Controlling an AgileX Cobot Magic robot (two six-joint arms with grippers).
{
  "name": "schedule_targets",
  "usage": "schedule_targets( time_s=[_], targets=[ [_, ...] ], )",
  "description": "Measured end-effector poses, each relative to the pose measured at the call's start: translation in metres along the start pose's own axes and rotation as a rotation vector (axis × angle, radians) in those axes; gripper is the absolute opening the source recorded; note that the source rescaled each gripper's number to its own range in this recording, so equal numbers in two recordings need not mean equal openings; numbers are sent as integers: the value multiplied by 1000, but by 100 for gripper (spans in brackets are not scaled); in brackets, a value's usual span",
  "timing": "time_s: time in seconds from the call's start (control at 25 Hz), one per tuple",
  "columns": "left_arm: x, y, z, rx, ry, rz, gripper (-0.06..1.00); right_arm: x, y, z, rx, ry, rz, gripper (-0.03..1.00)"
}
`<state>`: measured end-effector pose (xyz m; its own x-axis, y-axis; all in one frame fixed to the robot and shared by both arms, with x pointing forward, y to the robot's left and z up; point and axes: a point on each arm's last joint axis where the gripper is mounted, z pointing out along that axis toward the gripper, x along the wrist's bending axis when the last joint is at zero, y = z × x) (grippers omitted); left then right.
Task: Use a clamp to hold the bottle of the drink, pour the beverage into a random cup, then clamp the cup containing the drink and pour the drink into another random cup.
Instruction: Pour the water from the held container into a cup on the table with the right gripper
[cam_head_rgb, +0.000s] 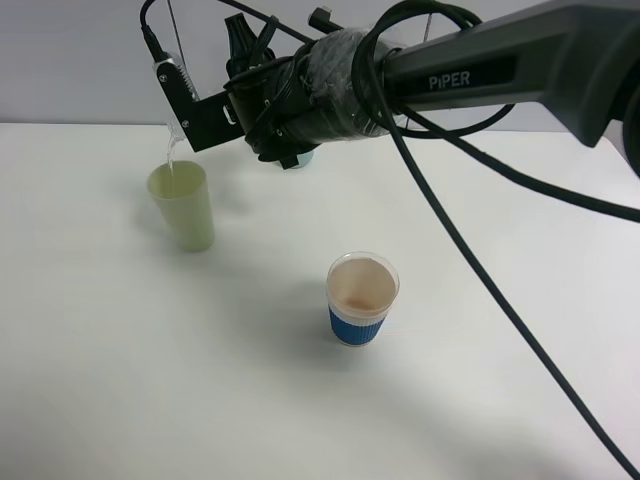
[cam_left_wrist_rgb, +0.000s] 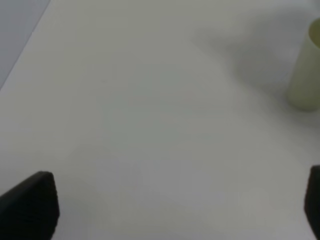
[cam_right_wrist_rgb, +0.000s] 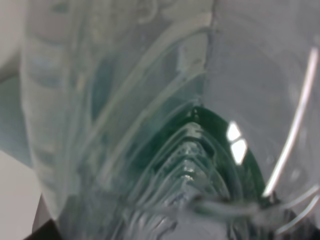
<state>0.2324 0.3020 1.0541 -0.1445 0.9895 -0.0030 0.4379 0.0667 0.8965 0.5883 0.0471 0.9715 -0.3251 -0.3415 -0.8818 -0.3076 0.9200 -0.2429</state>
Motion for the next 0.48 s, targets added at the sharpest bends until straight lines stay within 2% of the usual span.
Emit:
schedule_targets(
  time_s=[0.48],
  targets=[
    [0,0,0,0,0,0,100,-1,-6,0,62,-11,11,0]
  ],
)
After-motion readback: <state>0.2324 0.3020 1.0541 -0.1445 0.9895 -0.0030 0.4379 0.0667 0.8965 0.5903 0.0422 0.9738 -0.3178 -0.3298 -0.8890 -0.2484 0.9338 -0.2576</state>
